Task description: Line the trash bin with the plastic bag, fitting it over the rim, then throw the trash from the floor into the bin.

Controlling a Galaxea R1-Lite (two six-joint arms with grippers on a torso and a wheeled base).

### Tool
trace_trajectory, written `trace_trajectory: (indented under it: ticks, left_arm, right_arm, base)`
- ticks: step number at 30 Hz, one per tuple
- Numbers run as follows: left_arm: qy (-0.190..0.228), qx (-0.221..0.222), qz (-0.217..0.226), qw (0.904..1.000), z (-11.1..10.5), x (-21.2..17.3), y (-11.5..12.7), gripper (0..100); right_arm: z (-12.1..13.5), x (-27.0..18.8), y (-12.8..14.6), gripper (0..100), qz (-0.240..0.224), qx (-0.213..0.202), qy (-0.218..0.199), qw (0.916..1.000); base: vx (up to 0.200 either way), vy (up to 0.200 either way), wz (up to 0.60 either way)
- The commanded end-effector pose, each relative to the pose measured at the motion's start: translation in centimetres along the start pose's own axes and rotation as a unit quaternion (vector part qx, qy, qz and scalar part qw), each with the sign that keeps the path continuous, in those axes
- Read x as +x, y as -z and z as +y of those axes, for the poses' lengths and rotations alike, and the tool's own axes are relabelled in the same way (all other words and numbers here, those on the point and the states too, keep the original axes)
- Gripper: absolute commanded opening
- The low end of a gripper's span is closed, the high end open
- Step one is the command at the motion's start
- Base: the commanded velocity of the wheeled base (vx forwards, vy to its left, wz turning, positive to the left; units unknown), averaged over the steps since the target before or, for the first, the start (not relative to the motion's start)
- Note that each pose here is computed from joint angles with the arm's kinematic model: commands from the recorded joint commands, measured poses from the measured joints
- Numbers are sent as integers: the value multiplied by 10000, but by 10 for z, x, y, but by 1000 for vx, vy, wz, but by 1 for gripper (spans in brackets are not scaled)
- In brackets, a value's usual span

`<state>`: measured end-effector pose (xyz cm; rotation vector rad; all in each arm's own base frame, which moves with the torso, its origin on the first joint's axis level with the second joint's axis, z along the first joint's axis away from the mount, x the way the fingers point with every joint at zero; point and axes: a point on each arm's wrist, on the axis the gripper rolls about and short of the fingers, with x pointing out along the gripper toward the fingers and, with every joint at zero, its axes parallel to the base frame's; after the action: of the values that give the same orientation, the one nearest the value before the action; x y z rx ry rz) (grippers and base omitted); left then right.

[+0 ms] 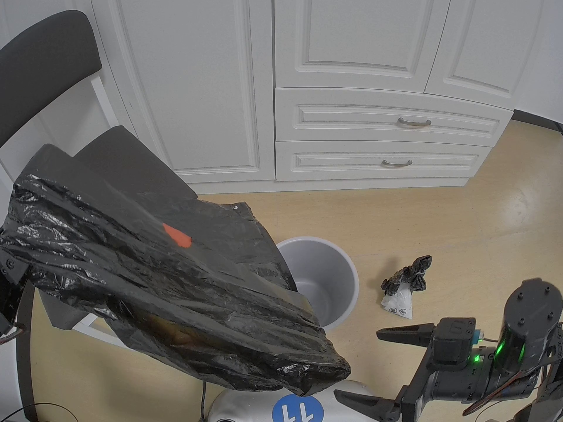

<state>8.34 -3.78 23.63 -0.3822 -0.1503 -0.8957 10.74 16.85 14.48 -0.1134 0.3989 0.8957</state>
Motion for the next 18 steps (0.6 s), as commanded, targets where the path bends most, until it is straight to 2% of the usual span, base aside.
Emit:
trace_trajectory:
  ticks: [1,10,11,12,18]
  left_arm:
    - [6,-9,-4,10000,0,0,0,0]
    - [24,14,-39,10000,-1,-1,-1,0]
    - [34,16,-43,10000,-2,-1,-2,0]
    - [37,20,-49,10000,-2,-1,-2,0]
    - [40,16,-55,10000,-2,0,-3,0]
  right_arm:
    - [3,9,9,100,263,-35,-24,9996]
    - [1,23,10,100,415,32,255,9988]
    - [1,41,10,100,474,406,553,9965]
    - [1,48,9,100,439,577,650,9952]
    - [1,73,-4,100,60,1446,799,9862]
  base:
    - [0,0,0]
    - [0,0,0]
    - [0,0,0]
    - [0,0,0]
    - [0,0,0]
